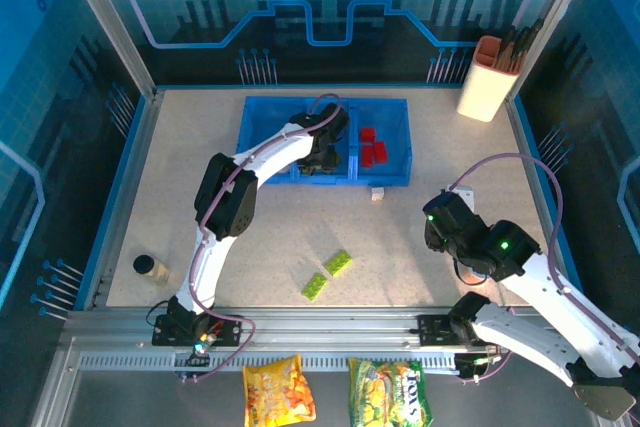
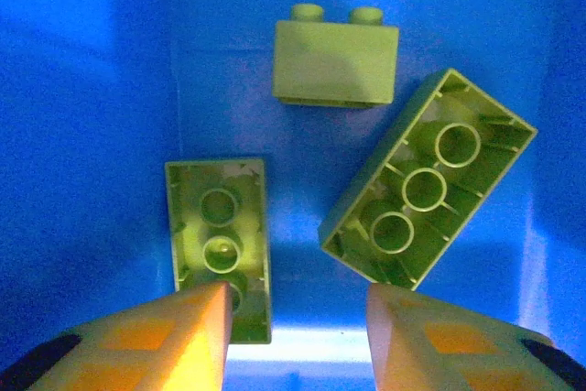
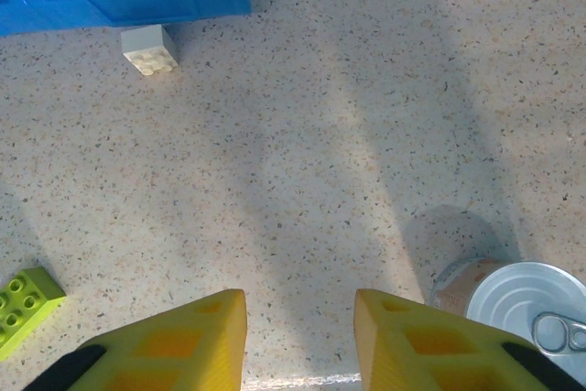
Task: Sort the legos into containers by color
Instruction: Place the lego in the container, then pick up the lego from the center of the table.
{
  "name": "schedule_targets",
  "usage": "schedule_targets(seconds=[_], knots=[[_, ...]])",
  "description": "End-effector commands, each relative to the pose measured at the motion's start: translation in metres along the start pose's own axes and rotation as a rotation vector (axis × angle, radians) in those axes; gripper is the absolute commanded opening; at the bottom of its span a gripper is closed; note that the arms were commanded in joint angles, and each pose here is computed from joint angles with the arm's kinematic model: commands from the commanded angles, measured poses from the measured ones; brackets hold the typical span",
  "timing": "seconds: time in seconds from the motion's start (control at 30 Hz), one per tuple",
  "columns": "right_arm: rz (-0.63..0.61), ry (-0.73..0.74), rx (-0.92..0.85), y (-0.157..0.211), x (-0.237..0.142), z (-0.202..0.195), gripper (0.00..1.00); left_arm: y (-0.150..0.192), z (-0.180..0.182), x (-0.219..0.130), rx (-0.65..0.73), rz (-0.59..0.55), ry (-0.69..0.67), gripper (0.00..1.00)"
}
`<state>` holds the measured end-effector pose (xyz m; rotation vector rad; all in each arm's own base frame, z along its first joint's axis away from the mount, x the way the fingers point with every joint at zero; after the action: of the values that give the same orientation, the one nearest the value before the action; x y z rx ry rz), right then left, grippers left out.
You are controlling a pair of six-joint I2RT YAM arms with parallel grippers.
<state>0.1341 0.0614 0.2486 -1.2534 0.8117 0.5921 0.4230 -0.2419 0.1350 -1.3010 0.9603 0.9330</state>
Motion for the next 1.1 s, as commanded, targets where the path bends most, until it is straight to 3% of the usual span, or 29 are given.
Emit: schedule_targets(seconds=[0.0, 0.57, 1.07], knots=[[0.009, 0.034, 0.004, 0.001, 0.004, -0.003, 0.38, -0.006, 0.002, -0.027, -0.018, -0.033, 0.064, 0.44], [0.036, 0.004, -0.036, -0.010, 0.031, 0.027, 0.40, 0.025, 0.025, -0.095, -0.009, -0.085, 0.186, 0.45], [0.079, -0.038, -0.087, -0.027, 0.077, 0.058, 0.40, 0.085, 0.097, -0.117, -0.039, -0.046, 0.171, 0.47]])
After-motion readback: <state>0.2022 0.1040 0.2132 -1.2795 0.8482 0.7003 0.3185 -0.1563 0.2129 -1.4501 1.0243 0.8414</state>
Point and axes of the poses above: each hand's point on the last joint's axis, 136 mm out from that joint toward the fingers, its own x axis out along the fingers, its own z axis along the line the jaws close on, y = z × x, the point moved 8 cm from there along -x, back along the fingers, and after that the axes turned 6 degrees about x, right-handed, at the moved point
